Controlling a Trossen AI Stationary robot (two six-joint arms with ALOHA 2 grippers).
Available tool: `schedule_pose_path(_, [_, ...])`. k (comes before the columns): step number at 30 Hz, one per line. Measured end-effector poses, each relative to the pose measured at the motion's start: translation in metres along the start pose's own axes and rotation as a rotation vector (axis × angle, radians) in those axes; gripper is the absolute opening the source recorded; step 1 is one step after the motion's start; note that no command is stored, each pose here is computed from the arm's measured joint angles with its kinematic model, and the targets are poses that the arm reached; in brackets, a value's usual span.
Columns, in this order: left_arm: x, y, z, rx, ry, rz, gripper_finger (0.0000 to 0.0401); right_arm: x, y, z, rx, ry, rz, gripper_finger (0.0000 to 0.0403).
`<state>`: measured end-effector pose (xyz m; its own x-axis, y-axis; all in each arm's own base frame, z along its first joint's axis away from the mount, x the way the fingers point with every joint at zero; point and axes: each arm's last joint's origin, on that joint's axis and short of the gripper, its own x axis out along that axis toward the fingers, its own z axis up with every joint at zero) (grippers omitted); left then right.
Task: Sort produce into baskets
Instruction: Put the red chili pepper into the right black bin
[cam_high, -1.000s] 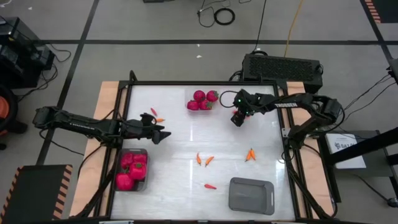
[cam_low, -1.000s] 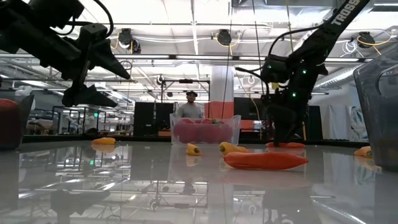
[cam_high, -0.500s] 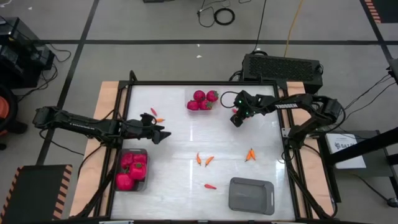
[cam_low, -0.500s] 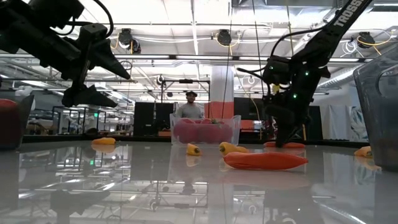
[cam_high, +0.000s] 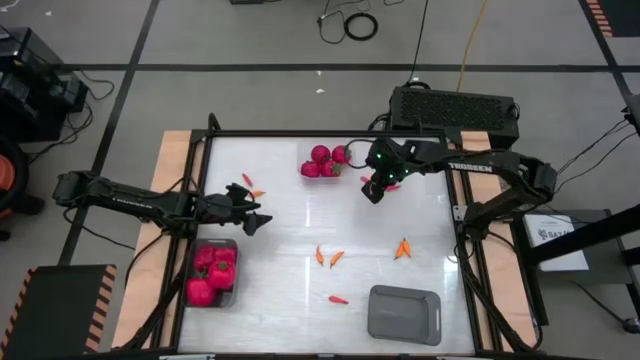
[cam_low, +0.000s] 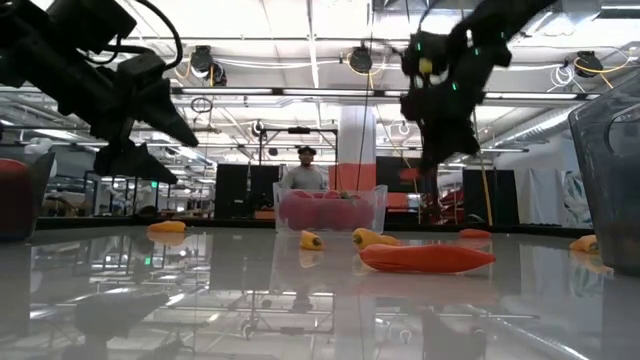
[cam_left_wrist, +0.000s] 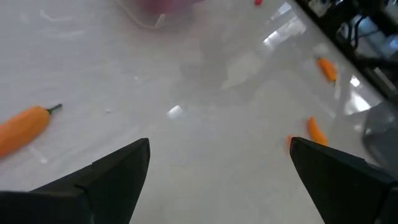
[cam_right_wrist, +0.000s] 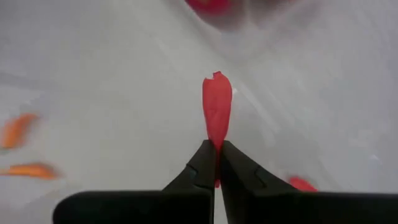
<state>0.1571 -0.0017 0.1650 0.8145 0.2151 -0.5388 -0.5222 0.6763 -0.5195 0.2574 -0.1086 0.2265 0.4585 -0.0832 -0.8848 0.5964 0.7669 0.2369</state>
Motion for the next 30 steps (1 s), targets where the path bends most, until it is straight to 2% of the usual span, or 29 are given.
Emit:
schedule_pose_path(4, [0.001, 0.001, -0.001, 0.086, 0.006, 0.007, 0.0390, -0.027, 0.041, 0.003, -0.024, -0.004, 0.067, 0.0002])
schedule_pose_path(7, [0.001, 0.001, -0.001, 0.154, 0.010, 0.010, 0.0390, -0.044, 0.075, -0.005, -0.051, 0.027, 0.120, 0.0002])
schedule_pose_path(11, [0.001, 0.001, -0.001, 0.225, 0.011, 0.011, 0.0390, -0.064, 0.120, -0.027, -0.080, 0.122, 0.244, 0.0002])
schedule_pose_path(15, [0.001, 0.001, -0.001, 0.256, 0.010, 0.011, 0.0390, -0.073, 0.155, -0.060, -0.049, 0.243, 0.333, 0.0002])
schedule_pose_path(24, [0.002, 0.001, -0.001, 0.280, 0.014, 0.013, 0.0390, -0.086, 0.200, -0.129, 0.088, 0.428, 0.311, 0.0002])
schedule_pose_path(30, [0.002, 0.001, -0.001, 0.282, 0.012, 0.012, 0.0390, -0.085, 0.220, -0.173, 0.103, 0.487, 0.239, 0.0016])
